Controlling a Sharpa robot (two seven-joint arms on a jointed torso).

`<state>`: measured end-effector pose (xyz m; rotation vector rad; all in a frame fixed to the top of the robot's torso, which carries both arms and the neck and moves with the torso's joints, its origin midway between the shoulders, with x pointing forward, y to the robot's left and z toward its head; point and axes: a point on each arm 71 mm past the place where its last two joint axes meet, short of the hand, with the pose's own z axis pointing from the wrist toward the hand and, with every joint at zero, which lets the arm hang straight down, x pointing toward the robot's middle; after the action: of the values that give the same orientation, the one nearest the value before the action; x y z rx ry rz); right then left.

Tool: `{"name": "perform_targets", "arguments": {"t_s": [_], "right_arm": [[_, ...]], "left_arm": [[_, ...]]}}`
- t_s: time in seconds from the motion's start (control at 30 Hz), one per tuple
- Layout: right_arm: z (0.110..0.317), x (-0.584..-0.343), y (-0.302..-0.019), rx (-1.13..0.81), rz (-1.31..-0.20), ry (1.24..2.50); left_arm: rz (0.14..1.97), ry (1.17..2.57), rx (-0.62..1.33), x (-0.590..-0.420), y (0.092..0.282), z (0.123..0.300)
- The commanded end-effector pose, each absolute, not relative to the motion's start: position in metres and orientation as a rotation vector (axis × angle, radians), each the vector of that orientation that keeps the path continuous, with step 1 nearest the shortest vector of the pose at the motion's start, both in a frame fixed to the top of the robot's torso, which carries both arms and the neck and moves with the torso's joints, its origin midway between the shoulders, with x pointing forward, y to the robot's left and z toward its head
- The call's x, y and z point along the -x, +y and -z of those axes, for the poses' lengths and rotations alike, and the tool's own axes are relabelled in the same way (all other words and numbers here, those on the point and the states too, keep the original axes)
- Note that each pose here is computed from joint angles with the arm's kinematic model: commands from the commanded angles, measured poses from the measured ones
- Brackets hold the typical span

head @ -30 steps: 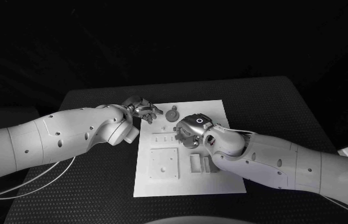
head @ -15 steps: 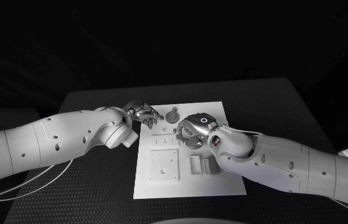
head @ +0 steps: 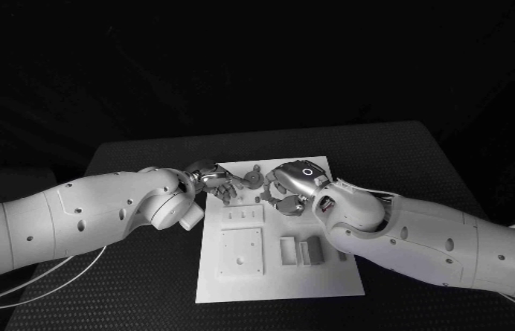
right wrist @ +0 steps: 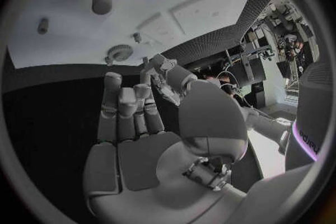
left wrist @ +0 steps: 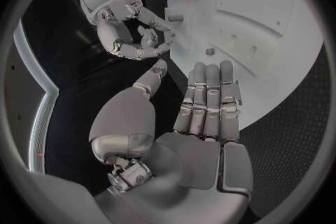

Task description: Assemble the parts on the task board

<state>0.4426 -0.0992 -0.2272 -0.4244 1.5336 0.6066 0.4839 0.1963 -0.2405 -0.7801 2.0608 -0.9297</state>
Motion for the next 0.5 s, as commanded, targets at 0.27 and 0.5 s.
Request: {"name": "perform_targets", "arguments": {"t_s": [0.27,0.5], "right_arm": [[0.217,-0.441,-0.096,0.421,-0.635,1.498],[0.214,-0.44,-0.093,0.422,-0.648,1.489]], "left_arm": [[1.168,2.166,0.833,-0.475,0.179,0.242],[1.212,2.201,0.811,-0.472,0.173,0.243]]}}
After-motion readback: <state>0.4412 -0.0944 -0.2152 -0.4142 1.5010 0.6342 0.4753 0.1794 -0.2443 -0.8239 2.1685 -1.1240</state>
